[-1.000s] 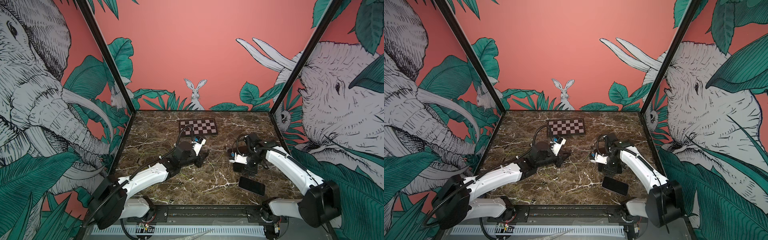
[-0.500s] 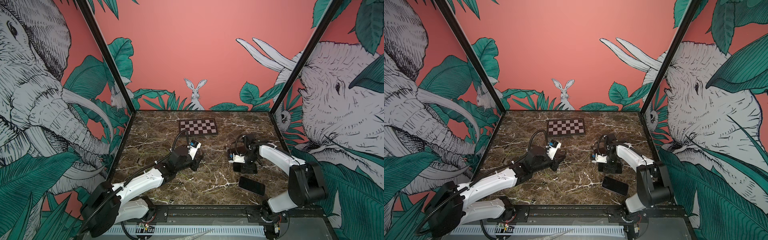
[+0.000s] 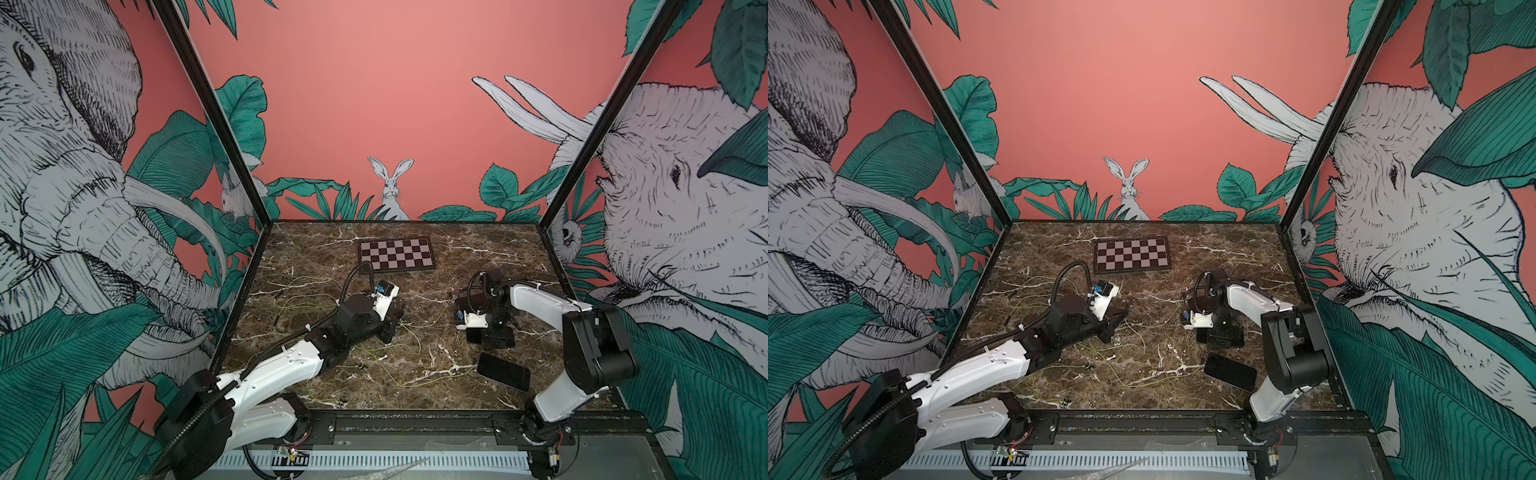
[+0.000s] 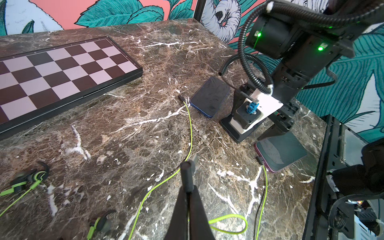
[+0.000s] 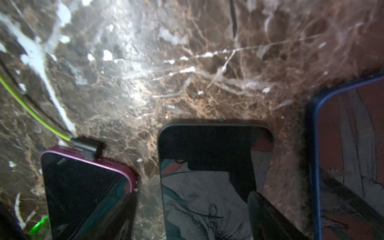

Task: Plug wired earphones into phones
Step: Pick up the phone at the center of the board.

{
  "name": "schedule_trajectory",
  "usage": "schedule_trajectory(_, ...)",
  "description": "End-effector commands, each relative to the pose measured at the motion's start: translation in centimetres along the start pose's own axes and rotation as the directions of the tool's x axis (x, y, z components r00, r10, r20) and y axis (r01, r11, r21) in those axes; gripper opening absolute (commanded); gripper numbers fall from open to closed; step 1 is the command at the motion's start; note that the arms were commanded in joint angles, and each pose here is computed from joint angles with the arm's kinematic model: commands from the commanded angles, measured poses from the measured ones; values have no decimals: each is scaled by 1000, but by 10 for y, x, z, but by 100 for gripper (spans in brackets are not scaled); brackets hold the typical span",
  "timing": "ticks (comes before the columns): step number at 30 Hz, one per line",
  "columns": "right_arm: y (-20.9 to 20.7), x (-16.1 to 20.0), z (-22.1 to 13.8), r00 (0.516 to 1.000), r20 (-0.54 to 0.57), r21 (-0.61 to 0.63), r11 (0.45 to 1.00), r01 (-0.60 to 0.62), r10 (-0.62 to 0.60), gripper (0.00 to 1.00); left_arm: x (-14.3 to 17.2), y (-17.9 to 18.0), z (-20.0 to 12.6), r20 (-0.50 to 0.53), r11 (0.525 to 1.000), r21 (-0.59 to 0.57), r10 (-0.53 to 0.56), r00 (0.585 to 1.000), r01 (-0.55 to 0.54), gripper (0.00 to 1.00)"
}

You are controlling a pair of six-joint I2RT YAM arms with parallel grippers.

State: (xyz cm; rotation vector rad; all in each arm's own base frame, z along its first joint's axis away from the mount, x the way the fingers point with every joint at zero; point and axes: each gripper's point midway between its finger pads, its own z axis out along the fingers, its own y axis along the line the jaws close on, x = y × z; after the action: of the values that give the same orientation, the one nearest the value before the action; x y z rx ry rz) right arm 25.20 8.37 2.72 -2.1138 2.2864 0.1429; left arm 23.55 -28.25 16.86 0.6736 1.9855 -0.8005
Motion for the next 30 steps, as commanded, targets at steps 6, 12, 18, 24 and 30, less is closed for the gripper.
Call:
schedule_trajectory(6,-5,4,3,1000,-24,-19,1000,3,-3,89,7,4,-2,-7,1000,-12,4,1000,-4,0)
schedule_trajectory(12,-8,6,7,999,-29,16,1000,-21,21,93,7,4,-2,-8,1000,-12,9,1000,-9,0)
schedule_trajectory(18,-4,15,18,998,-66,12,1000,-14,15,90,8,6,1,-11,1000,-20,2,1000,-2,0)
schedule_trajectory(24,1,22,23,996,-90,25,1000,-12,14,84,7,3,5,-12,1000,0,-21,1000,21,0)
schedule_trajectory(30,11,25,26,994,-107,-30,999,13,-16,72,9,5,6,-21,1000,-9,-23,1000,23,0)
